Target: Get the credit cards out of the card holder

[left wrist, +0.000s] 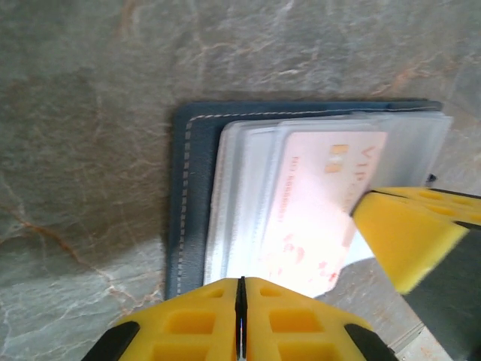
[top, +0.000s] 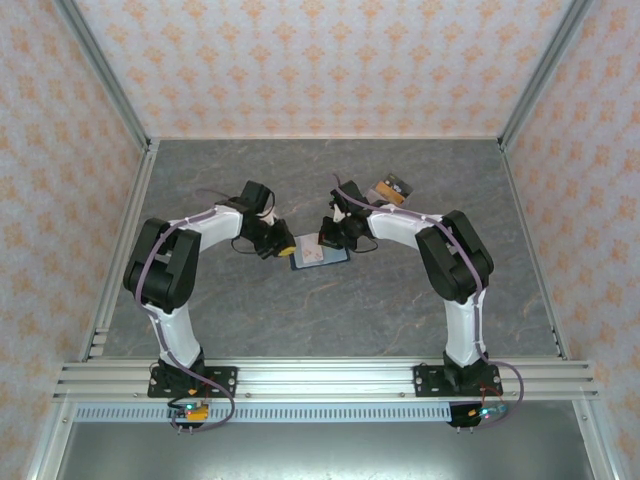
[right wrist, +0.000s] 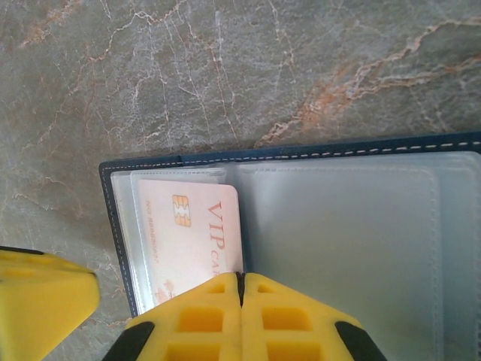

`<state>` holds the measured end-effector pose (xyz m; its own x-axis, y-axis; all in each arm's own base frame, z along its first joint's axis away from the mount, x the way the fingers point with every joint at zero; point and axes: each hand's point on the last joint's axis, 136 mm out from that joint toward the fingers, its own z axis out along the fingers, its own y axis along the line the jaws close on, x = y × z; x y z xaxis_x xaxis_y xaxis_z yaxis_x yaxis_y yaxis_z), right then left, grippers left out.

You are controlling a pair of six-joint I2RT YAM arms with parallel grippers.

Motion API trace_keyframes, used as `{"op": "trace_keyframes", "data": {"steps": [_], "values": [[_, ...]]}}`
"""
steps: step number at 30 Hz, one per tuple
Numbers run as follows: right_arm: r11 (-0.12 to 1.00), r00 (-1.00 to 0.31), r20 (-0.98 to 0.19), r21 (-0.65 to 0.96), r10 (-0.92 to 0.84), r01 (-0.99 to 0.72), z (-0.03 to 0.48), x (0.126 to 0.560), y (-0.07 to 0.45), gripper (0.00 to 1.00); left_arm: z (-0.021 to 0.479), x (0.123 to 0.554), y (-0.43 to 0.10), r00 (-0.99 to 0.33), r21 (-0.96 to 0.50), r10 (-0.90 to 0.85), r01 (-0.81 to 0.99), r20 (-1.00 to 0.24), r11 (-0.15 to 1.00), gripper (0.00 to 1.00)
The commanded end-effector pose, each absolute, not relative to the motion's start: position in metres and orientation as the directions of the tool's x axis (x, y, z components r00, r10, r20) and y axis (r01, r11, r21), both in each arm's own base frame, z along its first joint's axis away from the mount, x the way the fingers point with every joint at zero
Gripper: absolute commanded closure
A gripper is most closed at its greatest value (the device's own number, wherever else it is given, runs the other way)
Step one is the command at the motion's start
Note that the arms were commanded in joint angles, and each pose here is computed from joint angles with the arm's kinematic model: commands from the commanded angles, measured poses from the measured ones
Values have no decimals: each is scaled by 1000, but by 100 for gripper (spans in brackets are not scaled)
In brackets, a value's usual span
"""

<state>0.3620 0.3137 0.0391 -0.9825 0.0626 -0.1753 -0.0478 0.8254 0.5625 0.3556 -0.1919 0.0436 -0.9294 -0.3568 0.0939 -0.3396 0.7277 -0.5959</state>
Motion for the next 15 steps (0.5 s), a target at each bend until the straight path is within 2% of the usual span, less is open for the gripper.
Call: {"op": "trace_keyframes", "data": {"steps": [1, 8, 15], "values": [[818, -977, -199, 573, 76, -53, 47, 366, 312, 95, 62, 364, -205, -946, -639, -319, -277, 51, 718, 89], [811, -979, -191, 582, 72, -54, 46, 366, 315, 95, 55, 370, -217, -955, -638, -290, -262, 62, 724, 89], [820, -977, -200, 569, 69, -58, 45, 366, 312, 96, 25, 364, -207, -947, -566, -306, -306, 97, 766, 90]]}}
